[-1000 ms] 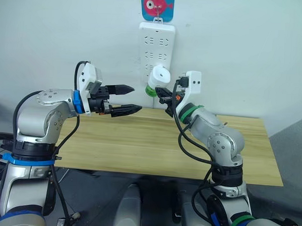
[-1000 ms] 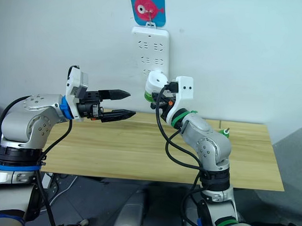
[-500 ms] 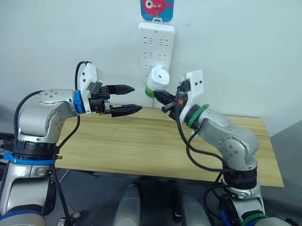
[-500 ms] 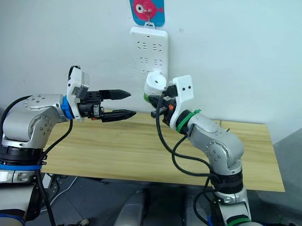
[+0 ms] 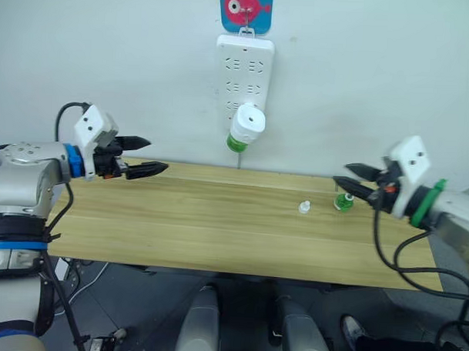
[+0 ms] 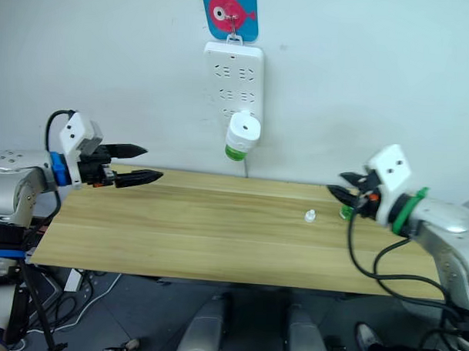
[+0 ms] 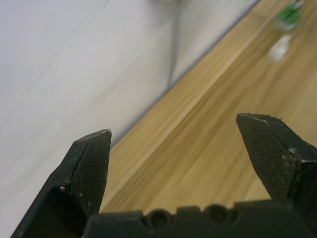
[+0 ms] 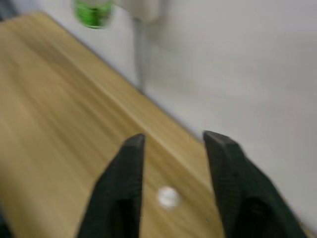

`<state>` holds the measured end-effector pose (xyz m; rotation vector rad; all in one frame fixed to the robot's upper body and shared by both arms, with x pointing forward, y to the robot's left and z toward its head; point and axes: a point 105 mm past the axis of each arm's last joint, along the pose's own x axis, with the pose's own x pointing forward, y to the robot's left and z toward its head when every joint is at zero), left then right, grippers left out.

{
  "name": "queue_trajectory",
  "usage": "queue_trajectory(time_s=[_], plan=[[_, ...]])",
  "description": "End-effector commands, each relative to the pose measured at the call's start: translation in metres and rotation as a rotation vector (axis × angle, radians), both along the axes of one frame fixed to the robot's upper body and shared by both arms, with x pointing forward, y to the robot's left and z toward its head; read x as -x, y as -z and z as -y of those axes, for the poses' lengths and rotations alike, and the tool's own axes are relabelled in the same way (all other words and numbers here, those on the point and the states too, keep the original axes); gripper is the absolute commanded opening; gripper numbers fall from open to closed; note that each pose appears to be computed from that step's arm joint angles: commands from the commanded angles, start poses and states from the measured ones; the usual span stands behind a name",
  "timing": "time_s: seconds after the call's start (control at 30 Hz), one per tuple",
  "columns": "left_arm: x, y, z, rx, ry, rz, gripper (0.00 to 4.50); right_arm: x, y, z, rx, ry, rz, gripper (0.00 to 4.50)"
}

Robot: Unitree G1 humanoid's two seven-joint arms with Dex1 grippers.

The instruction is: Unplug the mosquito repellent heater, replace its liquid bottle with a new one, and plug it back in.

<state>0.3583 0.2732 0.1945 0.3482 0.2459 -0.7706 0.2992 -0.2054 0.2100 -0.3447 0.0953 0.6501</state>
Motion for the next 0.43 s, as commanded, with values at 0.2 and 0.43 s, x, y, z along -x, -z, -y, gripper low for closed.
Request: queue_trajectory(time_s=[0.2, 0.43], plan=[[-0.006, -0.007, -0.033, -0.083, -0.083, 0.094, 4.5, 0.007, -0.008, 0.068, 0.063, 0.084, 0.077, 4.49], [-0.009, -0.009, -0.028, -0.089, -0.063, 0.11, 4.5, 0.007, 0.009, 0.069, 0.055, 0.095, 0.018, 4.49]])
